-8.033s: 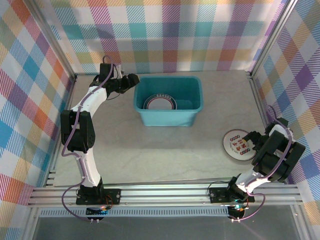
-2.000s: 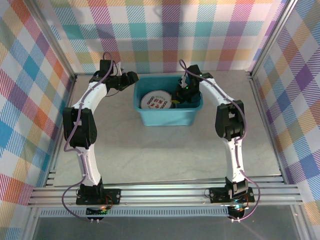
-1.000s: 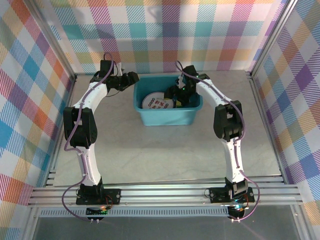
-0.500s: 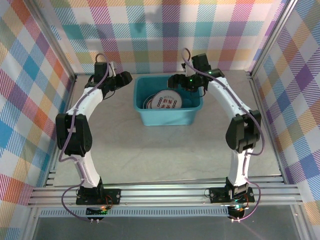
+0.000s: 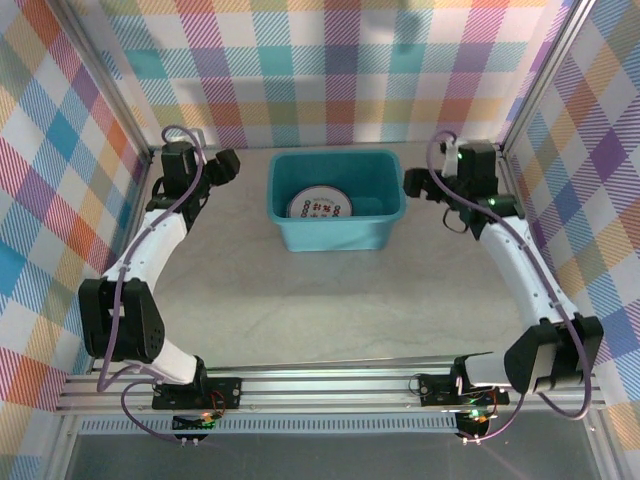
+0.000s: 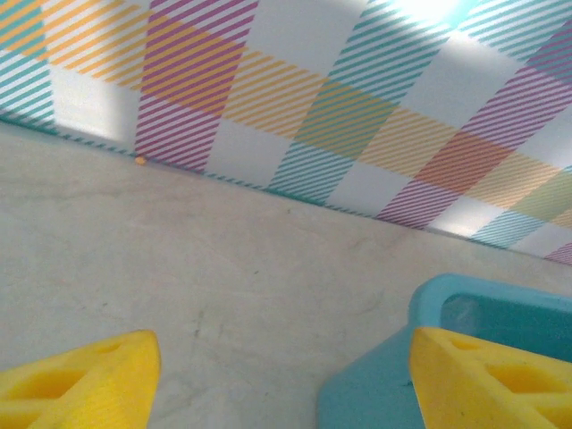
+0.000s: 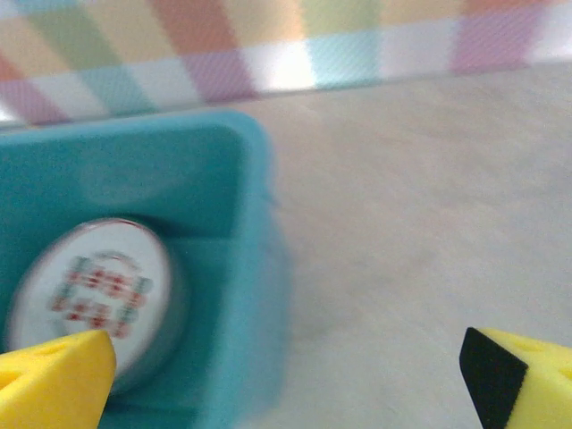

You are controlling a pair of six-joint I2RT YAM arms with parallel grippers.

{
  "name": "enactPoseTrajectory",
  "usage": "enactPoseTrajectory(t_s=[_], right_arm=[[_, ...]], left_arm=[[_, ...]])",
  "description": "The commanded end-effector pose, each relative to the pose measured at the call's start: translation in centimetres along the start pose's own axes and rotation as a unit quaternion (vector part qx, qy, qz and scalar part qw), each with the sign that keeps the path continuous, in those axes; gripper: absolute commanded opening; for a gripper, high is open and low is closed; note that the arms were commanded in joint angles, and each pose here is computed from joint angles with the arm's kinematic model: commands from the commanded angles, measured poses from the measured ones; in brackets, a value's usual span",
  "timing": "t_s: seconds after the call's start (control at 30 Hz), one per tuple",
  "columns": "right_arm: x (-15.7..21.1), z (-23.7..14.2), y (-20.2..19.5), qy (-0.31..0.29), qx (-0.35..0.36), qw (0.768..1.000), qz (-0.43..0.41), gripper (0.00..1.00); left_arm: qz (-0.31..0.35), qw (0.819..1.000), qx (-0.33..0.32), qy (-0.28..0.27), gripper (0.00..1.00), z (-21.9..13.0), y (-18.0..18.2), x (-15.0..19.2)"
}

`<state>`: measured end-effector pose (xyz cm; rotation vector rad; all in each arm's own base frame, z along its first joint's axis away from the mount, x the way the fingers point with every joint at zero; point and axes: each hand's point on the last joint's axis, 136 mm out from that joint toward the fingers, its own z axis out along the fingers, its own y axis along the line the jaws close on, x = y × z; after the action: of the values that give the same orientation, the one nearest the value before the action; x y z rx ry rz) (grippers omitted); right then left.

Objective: Place the plates into the plastic bin on the countertop

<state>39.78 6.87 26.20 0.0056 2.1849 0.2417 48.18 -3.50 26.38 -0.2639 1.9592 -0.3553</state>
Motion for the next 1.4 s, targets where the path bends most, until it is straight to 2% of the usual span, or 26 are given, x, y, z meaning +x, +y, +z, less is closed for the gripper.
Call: enactPoseTrajectory(t_s=[0.0,0.1,0.23,0.37,0.47,0.63,0.73,0.77,0.87,0.93,0.97,1.17,1.2,1.23,1.37], right_arm=[[3.2,0.3,-5.5,-0.031,0.114,0.993,0.015,0.99],[8.6,1.4,-9.7,-0.067,0.176,0.982,0.004,0.99],[13.2,3.4,-11.5,-0.049,0.173,0.984,0.013,0.99],[14.2,6.0,-12.2,-0.027,0.173,0.984,0.007,0.99],[12.1,6.6,-11.1,-0.099,0.129,0.987,0.009,0.99],[12.3,8.8,-8.9,-0.098,0.061,0.993,-0.019,0.99],[13.6,8.7,-8.3,-0.116,0.036,0.992,-0.032,0.99],[13.1,8.5,-8.0,-0.136,0.027,0.990,-0.039,0.99],[13.4,8.8,-7.2,-0.115,0.006,0.992,-0.049,0.99],[13.3,8.9,-7.1,-0.115,0.004,0.992,-0.050,0.99],[13.4,8.9,-7.3,-0.111,0.009,0.993,-0.048,0.99],[13.3,8.9,-7.4,-0.111,0.013,0.993,-0.045,0.99],[13.3,9.0,-7.4,-0.111,0.012,0.993,-0.045,0.99],[13.3,9.0,-7.4,-0.111,0.012,0.993,-0.045,0.99],[13.4,9.1,-7.4,-0.108,0.011,0.993,-0.045,0.99]], left_arm=[[0.038,0.998,-0.053,-0.005,0.75,-1.2,2.8,1.8],[0.058,0.992,-0.109,0.006,0.76,-2.3,6.3,6.8],[0.097,0.983,-0.156,-0.004,0.77,-3.9,8.9,11.3],[0.129,0.975,-0.177,0.029,0.77,-3.9,9.8,14.9],[0.154,0.974,-0.166,0.016,0.78,-3.3,9.4,16.4],[0.180,0.976,-0.123,-0.019,0.78,-1.8,7.8,16.2],[0.178,0.976,-0.128,-0.008,0.78,-0.9,8.3,17.0],[0.171,0.978,-0.124,-0.006,0.78,-1.0,8.5,17.1],[0.157,0.981,-0.108,-0.026,0.79,-1.6,8.8,17.4],[0.163,0.981,-0.099,-0.045,0.80,-1.3,8.8,17.8],[0.158,0.982,-0.103,-0.025,0.79,-1.3,9.0,18.1],[0.153,0.982,-0.103,-0.025,0.80,-1.1,9.1,17.9],[0.152,0.983,-0.102,-0.025,0.83,-1.1,9.1,17.9],[0.153,0.983,-0.103,-0.026,1.00,-1.1,9.1,17.9],[0.151,0.983,-0.101,-0.024,1.00,-1.1,9.2,17.9]])
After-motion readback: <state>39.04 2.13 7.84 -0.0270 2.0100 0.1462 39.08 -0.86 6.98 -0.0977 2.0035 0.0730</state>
